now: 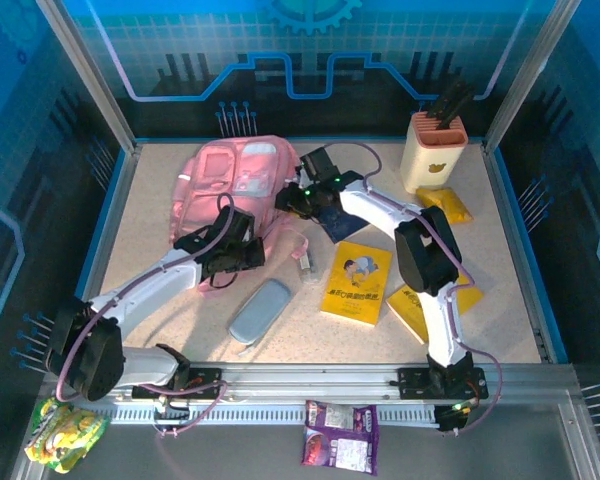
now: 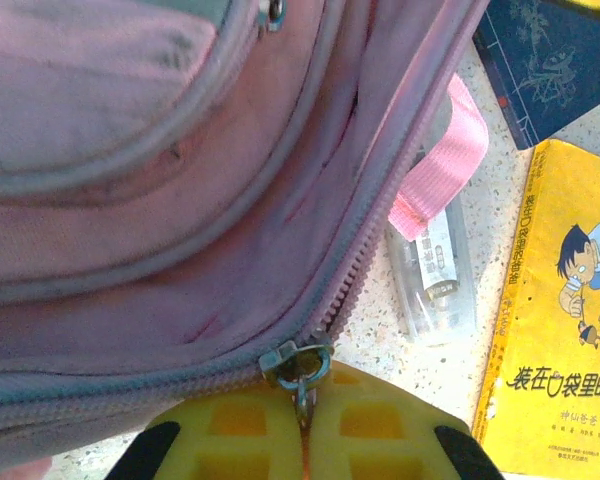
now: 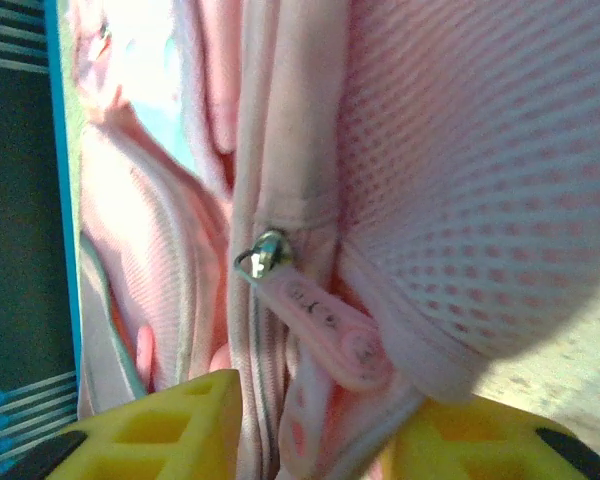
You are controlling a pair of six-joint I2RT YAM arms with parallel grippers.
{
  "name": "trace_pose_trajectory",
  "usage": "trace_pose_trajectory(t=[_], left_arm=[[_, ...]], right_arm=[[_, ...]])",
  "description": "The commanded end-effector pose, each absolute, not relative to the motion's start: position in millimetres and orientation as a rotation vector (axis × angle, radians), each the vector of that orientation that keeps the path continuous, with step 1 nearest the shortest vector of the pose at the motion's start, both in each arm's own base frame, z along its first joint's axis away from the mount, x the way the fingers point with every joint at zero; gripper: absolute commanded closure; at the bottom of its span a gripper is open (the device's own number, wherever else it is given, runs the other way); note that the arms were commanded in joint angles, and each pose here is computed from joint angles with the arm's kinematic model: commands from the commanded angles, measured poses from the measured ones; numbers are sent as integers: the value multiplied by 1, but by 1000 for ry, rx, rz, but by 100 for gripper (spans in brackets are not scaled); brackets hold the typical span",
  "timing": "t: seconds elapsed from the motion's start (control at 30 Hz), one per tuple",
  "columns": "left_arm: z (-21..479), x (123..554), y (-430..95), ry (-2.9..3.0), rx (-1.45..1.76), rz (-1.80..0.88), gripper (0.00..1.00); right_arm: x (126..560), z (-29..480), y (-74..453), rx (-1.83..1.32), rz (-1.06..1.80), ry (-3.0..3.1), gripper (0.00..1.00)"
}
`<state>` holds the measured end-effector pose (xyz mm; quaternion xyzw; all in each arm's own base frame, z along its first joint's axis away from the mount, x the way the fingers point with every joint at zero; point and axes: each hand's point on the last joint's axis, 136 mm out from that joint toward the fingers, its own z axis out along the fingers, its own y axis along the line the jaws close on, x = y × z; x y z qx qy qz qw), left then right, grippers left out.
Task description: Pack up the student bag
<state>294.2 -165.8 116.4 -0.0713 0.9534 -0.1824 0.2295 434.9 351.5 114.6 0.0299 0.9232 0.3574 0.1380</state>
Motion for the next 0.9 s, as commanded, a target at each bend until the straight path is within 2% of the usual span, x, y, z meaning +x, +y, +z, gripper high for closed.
trace_pose_trajectory(t=[0.0, 0.07, 0.2, 0.37, 0.5, 0.63, 0.87], left_arm=[[133, 301, -175, 2608, -204, -536, 100], [134, 303, -176, 2603, -195, -540, 100], [135, 304, -182, 2592, -172, -580, 100], [133, 302, -185, 2605, -159, -598, 100], [133, 304, -190, 2595, -150, -625, 100], [135, 305, -191, 2590, -140, -630, 100], [140, 303, -187, 2576, -128, -614, 100]], right_arm=[[422, 145, 327, 63, 1029, 2627, 50], [402, 142, 327, 102, 1104, 2644, 44], [379, 138, 341, 196, 1266, 2656, 39], [366, 136, 365, 270, 1262, 2659, 33], [362, 123, 378, 361, 1260, 2678, 32], [360, 117, 390, 377, 1212, 2671, 36], [364, 106, 397, 334, 1138, 2656, 55]])
